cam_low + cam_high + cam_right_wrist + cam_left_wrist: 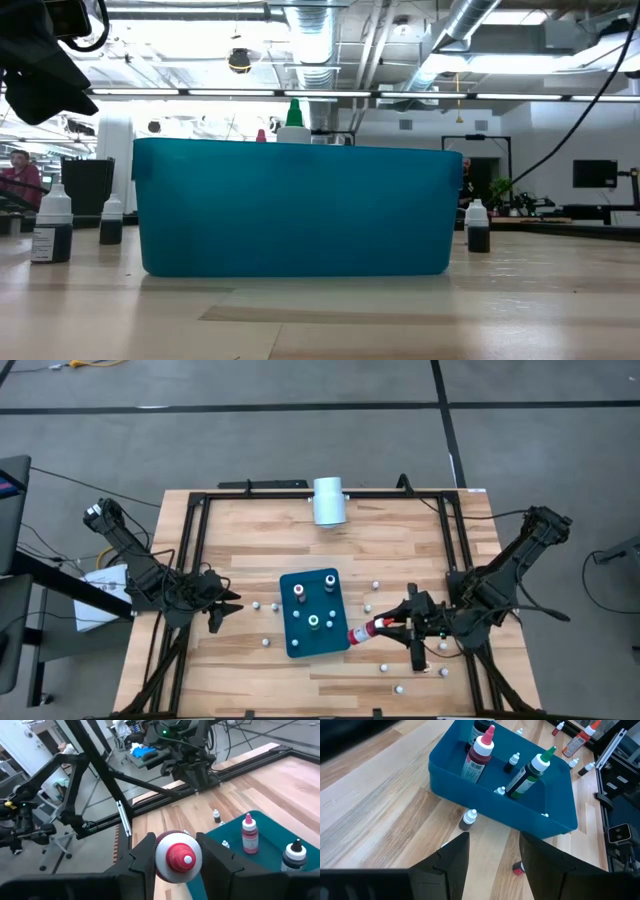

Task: Pick & Place food coloring
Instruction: Put the big red food coloring bottle into the blue bin

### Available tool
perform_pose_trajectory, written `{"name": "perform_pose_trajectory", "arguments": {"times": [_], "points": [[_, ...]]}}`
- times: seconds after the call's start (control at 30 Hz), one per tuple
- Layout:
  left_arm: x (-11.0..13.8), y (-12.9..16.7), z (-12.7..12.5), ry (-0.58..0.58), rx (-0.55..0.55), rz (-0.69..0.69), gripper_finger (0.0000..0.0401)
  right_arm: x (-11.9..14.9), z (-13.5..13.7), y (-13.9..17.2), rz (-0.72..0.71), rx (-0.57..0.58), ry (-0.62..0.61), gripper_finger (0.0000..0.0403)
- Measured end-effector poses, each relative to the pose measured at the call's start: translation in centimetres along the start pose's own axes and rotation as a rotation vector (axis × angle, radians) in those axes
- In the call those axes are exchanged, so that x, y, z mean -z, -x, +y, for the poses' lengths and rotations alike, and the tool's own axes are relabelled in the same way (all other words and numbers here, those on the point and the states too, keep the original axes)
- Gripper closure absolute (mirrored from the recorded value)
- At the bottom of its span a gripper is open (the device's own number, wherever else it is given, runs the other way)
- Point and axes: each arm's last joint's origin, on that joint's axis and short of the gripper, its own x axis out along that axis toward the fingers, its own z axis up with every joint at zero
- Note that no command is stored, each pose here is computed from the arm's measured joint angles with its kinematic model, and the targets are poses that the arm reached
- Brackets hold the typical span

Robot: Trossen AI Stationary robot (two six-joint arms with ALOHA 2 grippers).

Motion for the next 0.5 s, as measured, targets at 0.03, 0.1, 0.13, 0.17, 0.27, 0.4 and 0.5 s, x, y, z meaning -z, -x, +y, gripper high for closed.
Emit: {"name": "perform_pose_trajectory", "arguments": {"times": [0.03,0.1,0.13,0.17,0.27,0.4,0.5], "points": [[0.0,0.0,0.0,0.0,0.0,0.0,0.0236,-0.1,-0.1,-0.1,-0.002,0.003,-0.003,0.0296],[0.0,0.0,0.0,0.0,0.0,0.0,0.0236,-0.3,-0.3,-0.4,-0.011,0.014,-0.013,0.0296],[0.0,0.0,0.0,0.0,0.0,0.0,0.0236,-0.4,-0.4,-0.7,-0.019,0.02,-0.019,0.0296],[0.0,0.0,0.0,0.0,0.0,0.0,0.0236,-0.4,-0.5,-1.0,-0.024,0.028,-0.022,0.0296],[0.0,0.0,0.0,0.0,0.0,0.0,0.0236,-0.7,-0.9,-1.5,-0.035,0.051,-0.027,0.0296],[0.0,0.0,0.0,0.0,0.0,0.0,0.0236,-0.9,-1.5,-2.4,-0.047,0.084,-0.026,0.0296],[0.0,0.0,0.0,-0.004,0.0,0.0,0.0236,-1.4,-2.0,-3.3,-0.076,0.113,-0.037,0.0296]]}}
